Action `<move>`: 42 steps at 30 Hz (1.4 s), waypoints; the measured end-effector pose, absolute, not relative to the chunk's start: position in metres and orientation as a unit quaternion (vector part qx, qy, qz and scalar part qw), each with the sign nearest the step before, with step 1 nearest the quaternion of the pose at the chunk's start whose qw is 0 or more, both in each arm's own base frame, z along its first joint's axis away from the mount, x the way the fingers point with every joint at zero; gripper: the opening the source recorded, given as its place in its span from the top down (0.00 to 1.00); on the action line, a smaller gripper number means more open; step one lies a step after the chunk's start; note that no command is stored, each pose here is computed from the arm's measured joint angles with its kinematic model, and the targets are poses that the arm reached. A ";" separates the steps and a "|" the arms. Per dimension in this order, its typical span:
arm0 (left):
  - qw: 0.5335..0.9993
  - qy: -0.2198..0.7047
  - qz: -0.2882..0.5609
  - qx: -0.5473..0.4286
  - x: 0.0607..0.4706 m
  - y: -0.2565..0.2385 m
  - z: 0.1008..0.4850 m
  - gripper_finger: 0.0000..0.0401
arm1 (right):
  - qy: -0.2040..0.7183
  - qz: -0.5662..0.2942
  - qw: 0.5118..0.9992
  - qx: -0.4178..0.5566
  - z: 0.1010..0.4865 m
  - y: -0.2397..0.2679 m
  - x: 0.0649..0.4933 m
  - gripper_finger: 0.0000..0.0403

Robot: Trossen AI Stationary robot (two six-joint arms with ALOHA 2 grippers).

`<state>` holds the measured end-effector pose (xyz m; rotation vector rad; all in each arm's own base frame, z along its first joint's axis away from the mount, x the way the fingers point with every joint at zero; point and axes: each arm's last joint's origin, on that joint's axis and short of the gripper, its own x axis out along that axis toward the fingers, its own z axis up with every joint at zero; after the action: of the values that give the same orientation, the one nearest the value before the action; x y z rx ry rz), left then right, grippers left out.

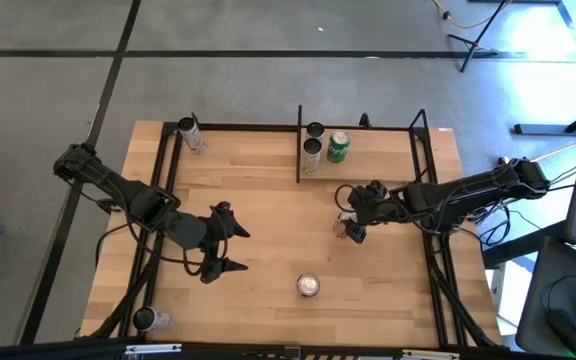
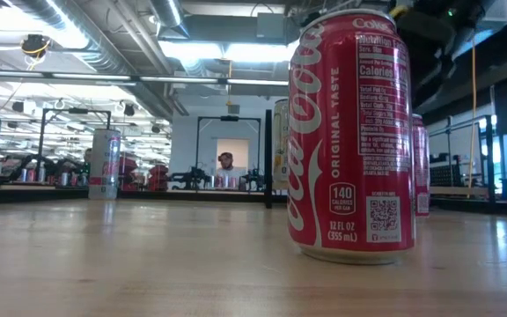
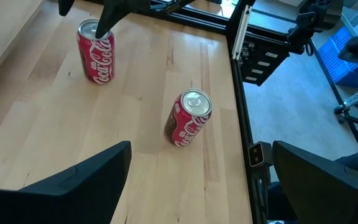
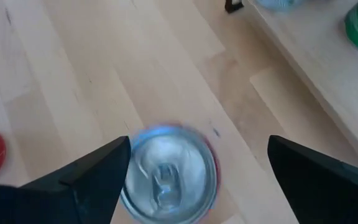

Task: Place canned beverage on shelf
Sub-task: Put the bottom red-white soda can on the shelf

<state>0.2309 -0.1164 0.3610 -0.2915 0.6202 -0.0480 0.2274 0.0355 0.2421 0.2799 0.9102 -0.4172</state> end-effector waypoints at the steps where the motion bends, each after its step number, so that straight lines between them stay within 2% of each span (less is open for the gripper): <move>1: 0.942 0.304 -0.024 -0.143 0.231 -0.116 0.361 0.06 | 0.429 -0.195 0.871 0.134 0.246 0.036 0.229 0.08; 17: 0.942 0.304 -0.025 -0.139 0.231 -0.116 0.361 0.06 | 0.449 -0.182 0.864 0.139 0.247 0.037 0.229 0.08; 32: 0.942 0.304 -0.023 -0.138 0.231 -0.116 0.361 0.06 | 0.511 -0.179 0.831 0.132 0.214 0.039 0.234 0.09; 35: 0.942 0.304 -0.023 -0.138 0.231 -0.116 0.361 0.06 | 0.508 -0.183 0.831 0.137 0.214 0.039 0.235 0.14; 40: 0.942 0.303 -0.024 -0.138 0.231 -0.116 0.361 0.06 | 0.504 -0.189 0.832 0.134 0.214 0.039 0.235 0.33; 42: 0.942 0.304 -0.024 -0.138 0.231 -0.116 0.361 0.06 | 0.503 -0.186 0.834 0.130 0.215 0.039 0.234 0.35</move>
<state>0.2309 -0.1163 0.3610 -0.2823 0.6189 -0.0480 0.2344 0.0389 0.2153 0.2758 1.0665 -0.3935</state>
